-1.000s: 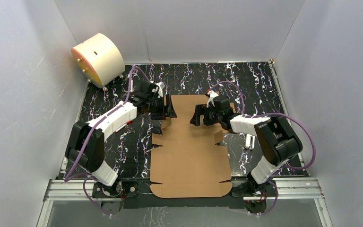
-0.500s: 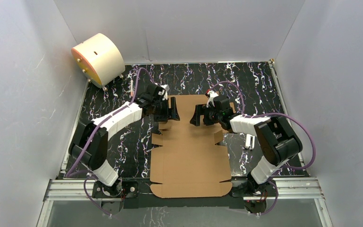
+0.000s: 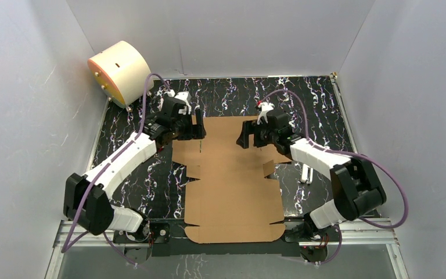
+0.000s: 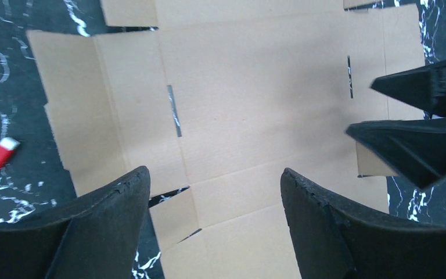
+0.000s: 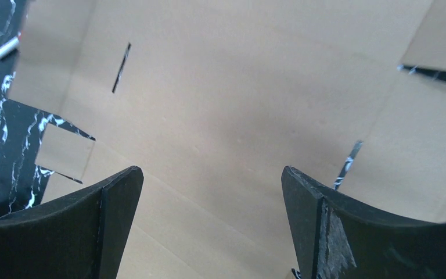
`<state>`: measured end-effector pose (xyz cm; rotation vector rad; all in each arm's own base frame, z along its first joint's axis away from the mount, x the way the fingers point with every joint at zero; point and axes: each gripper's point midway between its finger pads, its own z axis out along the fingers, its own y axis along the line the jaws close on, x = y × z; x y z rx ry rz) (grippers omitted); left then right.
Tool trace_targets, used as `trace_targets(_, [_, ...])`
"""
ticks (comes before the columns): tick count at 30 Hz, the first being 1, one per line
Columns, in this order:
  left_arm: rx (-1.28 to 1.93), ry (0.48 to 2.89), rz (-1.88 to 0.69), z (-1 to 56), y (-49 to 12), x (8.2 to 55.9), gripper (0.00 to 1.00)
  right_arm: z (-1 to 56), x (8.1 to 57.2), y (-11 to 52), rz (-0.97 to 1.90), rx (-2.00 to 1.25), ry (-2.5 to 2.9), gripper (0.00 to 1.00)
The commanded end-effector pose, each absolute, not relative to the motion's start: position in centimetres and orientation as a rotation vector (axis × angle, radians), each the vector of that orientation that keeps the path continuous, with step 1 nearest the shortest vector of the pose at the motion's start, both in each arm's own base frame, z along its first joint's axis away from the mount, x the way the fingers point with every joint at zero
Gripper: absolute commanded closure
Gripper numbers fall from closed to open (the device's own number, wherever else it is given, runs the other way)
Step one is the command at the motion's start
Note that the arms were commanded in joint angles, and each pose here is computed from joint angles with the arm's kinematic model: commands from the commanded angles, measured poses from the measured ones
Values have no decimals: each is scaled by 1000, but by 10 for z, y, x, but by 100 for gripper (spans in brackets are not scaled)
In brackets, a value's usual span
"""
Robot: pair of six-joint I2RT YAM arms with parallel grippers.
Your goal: Fold the paper box
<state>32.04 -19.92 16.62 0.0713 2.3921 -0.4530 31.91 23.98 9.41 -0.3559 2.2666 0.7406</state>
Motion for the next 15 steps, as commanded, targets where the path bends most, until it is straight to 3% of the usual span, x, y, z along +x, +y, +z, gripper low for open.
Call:
trace_targets(1, [51, 2293, -361, 203, -174, 322, 19, 143, 340, 218, 635, -340, 2160, 1])
trace_targets(8, [57, 2252, -504, 219, -189, 319, 17, 154, 346, 163, 507, -237, 2172, 1])
trace_targets(15, [77, 2306, -683, 196, -222, 320, 16, 139, 349, 108, 472, -78, 2216, 1])
